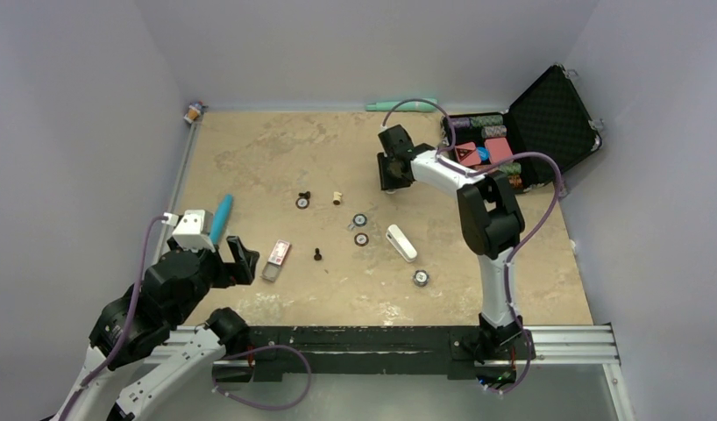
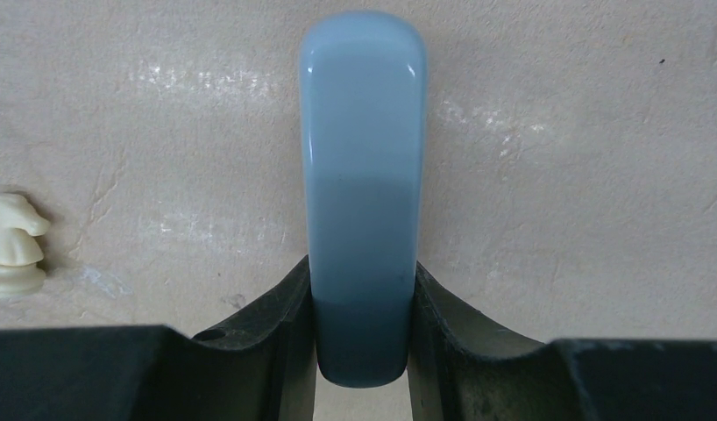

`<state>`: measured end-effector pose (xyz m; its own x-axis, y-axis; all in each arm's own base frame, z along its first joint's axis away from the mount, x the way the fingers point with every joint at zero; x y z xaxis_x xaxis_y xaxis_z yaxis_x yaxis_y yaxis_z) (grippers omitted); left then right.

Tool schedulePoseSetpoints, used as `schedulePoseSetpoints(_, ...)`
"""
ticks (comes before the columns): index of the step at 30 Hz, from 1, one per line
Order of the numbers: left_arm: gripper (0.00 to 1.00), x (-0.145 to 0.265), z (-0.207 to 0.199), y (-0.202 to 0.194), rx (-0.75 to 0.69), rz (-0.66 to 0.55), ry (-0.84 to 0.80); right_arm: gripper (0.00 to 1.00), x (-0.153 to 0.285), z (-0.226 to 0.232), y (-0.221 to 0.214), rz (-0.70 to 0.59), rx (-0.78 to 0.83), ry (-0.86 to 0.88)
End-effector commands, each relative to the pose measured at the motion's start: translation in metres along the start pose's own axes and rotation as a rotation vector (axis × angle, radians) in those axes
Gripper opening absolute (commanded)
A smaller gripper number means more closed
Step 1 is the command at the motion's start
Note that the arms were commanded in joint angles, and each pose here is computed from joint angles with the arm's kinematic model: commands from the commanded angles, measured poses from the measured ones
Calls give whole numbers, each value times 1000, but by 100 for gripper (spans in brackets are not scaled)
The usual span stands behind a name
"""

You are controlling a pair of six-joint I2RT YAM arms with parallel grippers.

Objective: Unload the staples from the stapler

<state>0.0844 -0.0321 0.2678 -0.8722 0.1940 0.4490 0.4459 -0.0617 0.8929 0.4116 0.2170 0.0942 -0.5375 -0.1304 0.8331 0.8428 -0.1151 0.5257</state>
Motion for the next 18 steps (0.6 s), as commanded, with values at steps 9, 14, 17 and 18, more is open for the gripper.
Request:
schedulePoseSetpoints(9,99,-2,1,5,-7,-33,9,1,2,4,13,-21,14,33)
schedulePoseSetpoints(14,99,-1,1,5,-8,-32,10,2,7,-2,7,-16,0,12)
schedulePoseSetpoints(17,98,-1,1,5,-6,-34,12,4,10,-5,0,-7,-21,9)
schedulePoseSetpoints(18,99,-1,1,5,-6,-34,13,5,10,-6,-4,1,-26,18)
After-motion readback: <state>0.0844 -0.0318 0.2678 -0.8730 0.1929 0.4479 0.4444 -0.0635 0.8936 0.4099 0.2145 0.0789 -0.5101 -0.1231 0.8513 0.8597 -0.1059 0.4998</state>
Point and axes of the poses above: each gripper's point midway between its finger pads, its own x axis back along the fingers, its own z axis along the line the jaws close on, y = z × x, the point moved 6 cm from there along x, back along the fingers, and after that the axes turned 13 degrees about -x, right-handed, at the moved point
